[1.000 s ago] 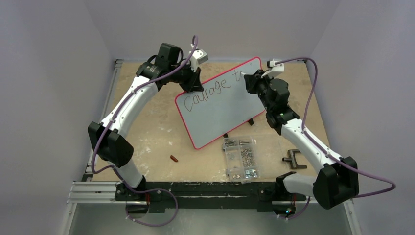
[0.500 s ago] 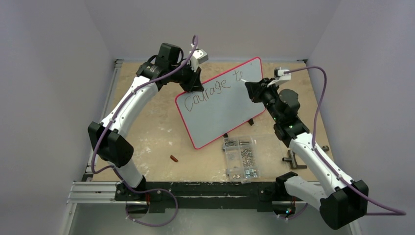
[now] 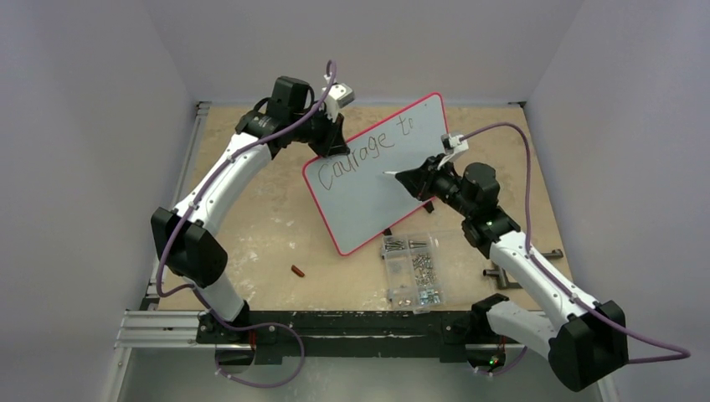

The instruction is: Write a sentence on the whiteboard

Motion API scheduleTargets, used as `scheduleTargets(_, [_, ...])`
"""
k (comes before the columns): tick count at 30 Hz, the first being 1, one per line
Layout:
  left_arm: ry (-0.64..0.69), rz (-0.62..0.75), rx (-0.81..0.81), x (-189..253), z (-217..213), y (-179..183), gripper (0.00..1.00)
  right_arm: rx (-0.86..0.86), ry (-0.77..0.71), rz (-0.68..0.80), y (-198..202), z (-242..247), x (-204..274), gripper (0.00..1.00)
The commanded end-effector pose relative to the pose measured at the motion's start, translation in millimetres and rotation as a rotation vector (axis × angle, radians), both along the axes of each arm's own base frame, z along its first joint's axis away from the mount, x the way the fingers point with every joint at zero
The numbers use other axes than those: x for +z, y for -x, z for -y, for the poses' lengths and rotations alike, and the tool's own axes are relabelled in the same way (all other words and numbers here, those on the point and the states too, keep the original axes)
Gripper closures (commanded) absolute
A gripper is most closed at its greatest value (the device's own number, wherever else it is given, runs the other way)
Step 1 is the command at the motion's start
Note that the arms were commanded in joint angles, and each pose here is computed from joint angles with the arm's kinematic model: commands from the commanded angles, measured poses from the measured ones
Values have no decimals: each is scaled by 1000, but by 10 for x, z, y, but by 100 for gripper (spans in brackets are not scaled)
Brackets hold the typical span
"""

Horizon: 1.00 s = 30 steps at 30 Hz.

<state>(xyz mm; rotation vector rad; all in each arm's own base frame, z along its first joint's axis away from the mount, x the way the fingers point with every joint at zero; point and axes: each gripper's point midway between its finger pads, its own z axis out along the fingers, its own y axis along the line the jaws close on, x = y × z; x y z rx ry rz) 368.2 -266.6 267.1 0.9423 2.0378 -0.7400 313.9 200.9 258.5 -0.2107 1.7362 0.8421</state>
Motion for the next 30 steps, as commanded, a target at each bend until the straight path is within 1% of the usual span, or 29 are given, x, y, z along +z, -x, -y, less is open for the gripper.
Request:
scheduleTargets(1, [-134,-13,80,-353,-176,-70,100,155,-8,30,245,-290,26,100])
scheduleTargets(6, [-134,-23,78,-408,-173,-86,100,218,20,64,383,-506,-24,100])
scheduleTargets(17, [-134,-40,110,-429,-262,-175,100,326,-29,108,537,-819,-112,100])
scheduleTargets(22, [-132,-48,114,-445,-267,-179,100,335,-44,130,540,-913,-100,100])
scheduleTargets(30, [-130,-55,128,-428,-296,-168,100,321,-49,138,433,-1049,-118,100])
